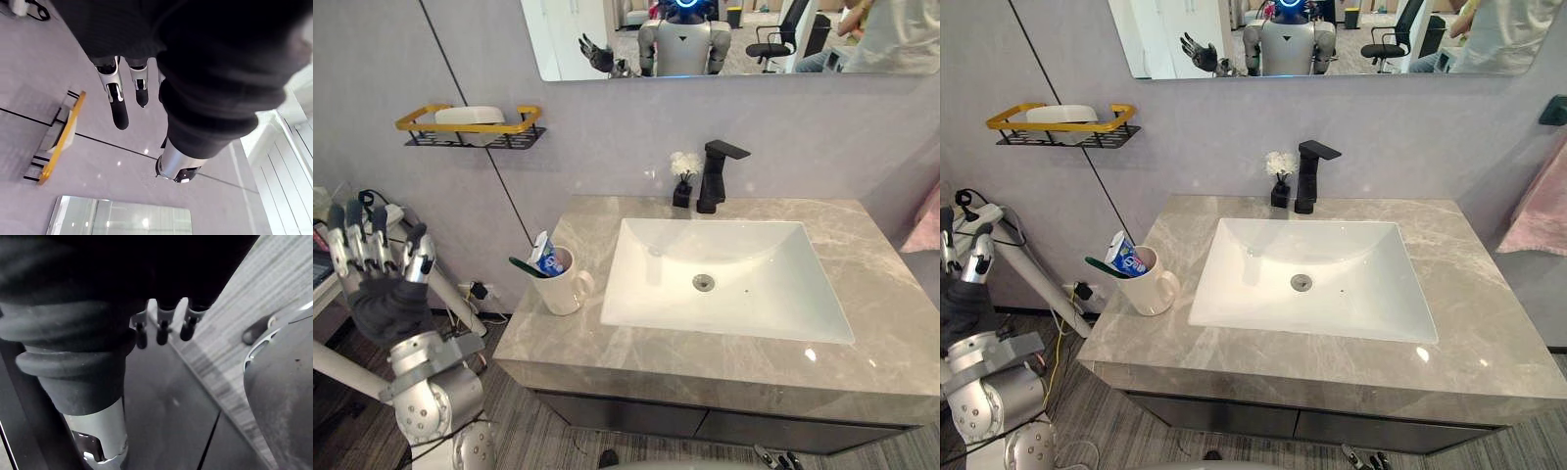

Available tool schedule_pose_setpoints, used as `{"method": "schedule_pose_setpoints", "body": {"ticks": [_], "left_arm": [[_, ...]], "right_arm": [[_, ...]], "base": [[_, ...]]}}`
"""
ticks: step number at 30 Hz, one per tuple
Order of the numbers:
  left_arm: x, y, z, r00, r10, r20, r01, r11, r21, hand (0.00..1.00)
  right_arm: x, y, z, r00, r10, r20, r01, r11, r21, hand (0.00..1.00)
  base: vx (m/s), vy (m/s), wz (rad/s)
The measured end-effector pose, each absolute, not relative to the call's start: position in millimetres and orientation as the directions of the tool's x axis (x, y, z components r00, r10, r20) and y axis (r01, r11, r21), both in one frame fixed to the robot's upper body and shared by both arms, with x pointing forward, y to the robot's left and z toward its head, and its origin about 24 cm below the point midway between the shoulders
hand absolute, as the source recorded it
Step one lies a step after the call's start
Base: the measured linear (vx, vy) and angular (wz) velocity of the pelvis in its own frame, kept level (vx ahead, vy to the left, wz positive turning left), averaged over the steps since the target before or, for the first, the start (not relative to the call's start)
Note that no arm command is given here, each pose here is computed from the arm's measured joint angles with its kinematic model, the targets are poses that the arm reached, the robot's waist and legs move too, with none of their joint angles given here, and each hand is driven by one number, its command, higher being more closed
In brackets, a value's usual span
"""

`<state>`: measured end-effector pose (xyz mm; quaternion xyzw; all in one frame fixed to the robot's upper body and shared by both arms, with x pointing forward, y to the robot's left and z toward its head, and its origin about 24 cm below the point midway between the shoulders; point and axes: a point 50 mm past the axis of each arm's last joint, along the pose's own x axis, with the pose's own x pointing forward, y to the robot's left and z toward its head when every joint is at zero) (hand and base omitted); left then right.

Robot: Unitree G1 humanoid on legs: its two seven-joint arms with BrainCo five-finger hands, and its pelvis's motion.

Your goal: Organize washtable

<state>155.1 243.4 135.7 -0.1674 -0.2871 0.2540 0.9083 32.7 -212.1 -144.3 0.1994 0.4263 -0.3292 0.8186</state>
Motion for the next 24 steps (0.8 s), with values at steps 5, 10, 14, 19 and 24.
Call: {"method": "schedule_pose_setpoints", "body": {"ticks": [5, 10, 14, 19, 24], "left_arm": [[148, 230, 107, 0.784, 0.548, 0.292, -0.367, 0.789, -0.493, 1.0], [159, 207, 71, 0.883, 0.453, 0.127, -0.325, 0.782, -0.531, 1.0], [157, 196, 48, 0.914, 0.405, 0.018, -0.334, 0.778, -0.532, 1.0], [158, 184, 29, 0.931, 0.358, -0.07, -0.338, 0.772, -0.538, 1.0], [162, 173, 25, 0.947, 0.31, -0.087, -0.306, 0.778, -0.549, 1.0]], "right_arm": [[38, -205, -145, 0.435, -0.342, -0.833, 0.68, 0.731, 0.055, 0.0], [41, -198, -146, 0.446, -0.318, -0.836, 0.656, 0.752, 0.064, 0.0], [44, -195, -146, 0.458, -0.305, -0.835, 0.639, 0.766, 0.071, 0.0], [49, -196, -143, 0.468, -0.322, -0.823, 0.639, 0.767, 0.064, 0.0], [47, -196, -143, 0.463, -0.324, -0.825, 0.642, 0.764, 0.059, 0.0]], "base": [[0.0, -0.001, 0.04], [0.02, 0.001, 0.18], [0.0, 0.0, 0.0], [0.0, -0.017, -0.1], [-0.02, -0.008, -0.06]]}}
